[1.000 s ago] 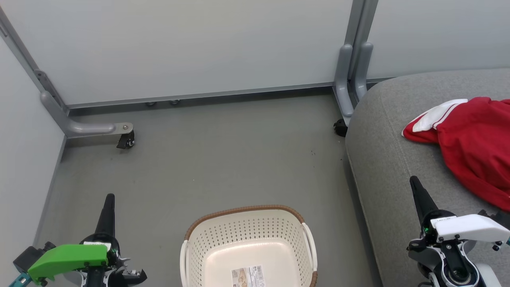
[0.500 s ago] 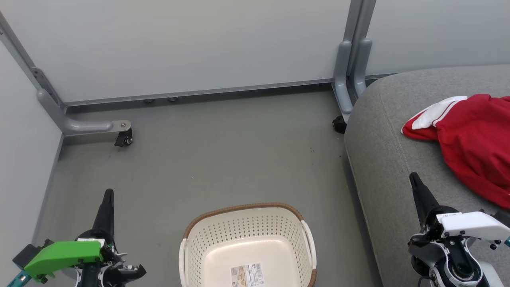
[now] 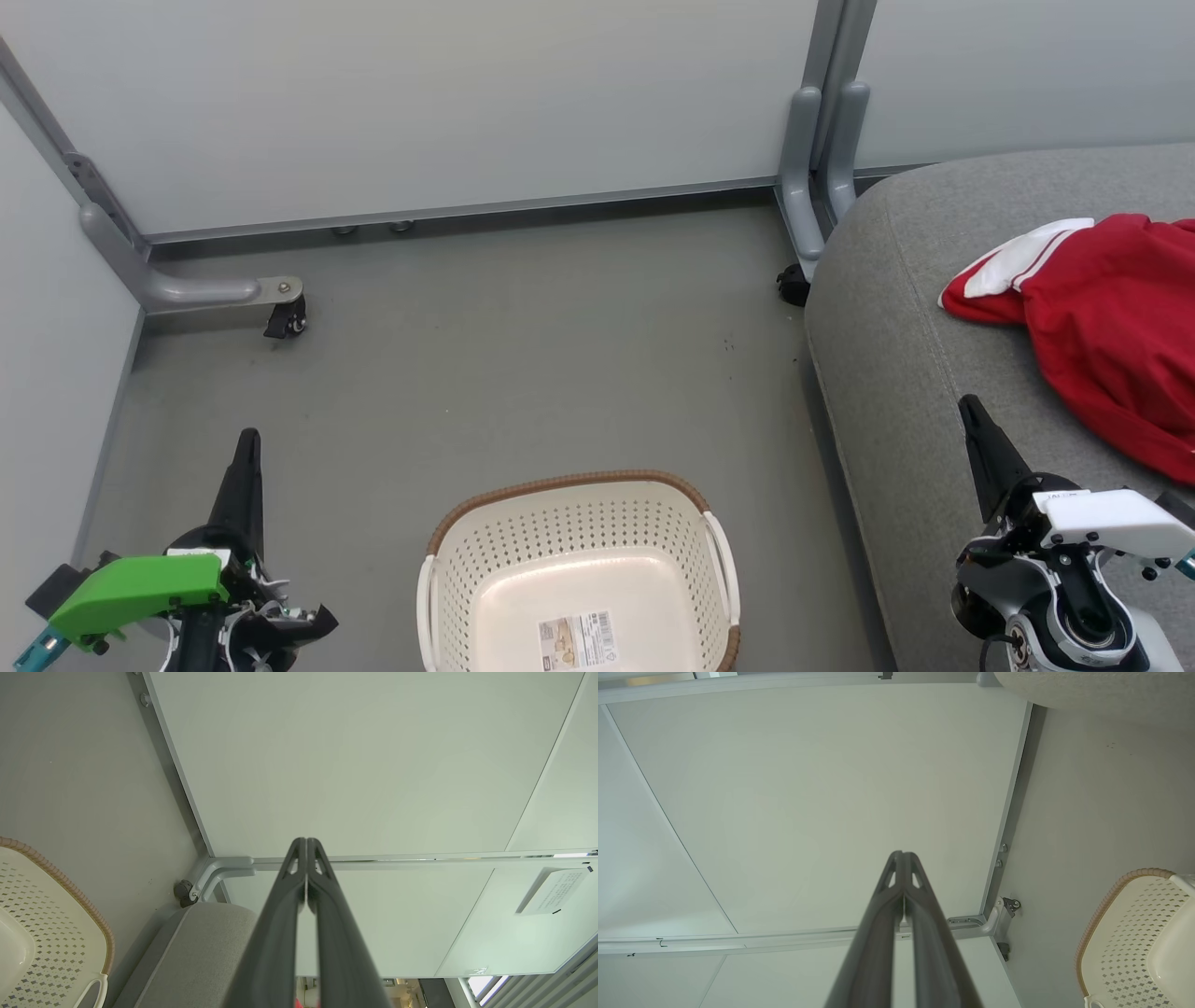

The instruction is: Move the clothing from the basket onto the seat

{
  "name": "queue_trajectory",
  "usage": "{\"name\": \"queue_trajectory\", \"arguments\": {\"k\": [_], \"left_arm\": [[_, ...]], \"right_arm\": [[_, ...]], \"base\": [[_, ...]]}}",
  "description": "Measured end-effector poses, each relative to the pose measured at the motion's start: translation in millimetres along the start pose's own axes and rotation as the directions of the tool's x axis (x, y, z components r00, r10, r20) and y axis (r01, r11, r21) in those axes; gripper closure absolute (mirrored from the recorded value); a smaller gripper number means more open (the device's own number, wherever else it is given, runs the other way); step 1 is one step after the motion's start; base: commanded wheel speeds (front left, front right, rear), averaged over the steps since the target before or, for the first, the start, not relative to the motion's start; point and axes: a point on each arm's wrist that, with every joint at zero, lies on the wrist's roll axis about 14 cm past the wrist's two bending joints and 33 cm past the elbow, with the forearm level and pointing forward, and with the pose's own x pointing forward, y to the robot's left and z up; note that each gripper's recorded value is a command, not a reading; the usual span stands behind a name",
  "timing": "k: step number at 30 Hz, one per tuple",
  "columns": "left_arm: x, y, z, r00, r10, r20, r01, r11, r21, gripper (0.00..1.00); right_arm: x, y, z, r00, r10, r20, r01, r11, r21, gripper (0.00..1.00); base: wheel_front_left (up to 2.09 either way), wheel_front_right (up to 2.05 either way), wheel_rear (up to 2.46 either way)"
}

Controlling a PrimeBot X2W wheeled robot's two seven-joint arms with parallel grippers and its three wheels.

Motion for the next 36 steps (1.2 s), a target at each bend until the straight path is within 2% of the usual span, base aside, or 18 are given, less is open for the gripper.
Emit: {"name": "queue_trajectory", "arguments": {"k": [36], "left_arm": [[0.0,0.0,0.1,1.000,0.000,0.000,0.000,1.000,0.000,1.00]], "right_arm": [[-0.1,-0.2,0.3,1.000,0.000,0.002,0.000,1.000,0.004,1.00]], "base": [[0.00,0.00,0.00]]}}
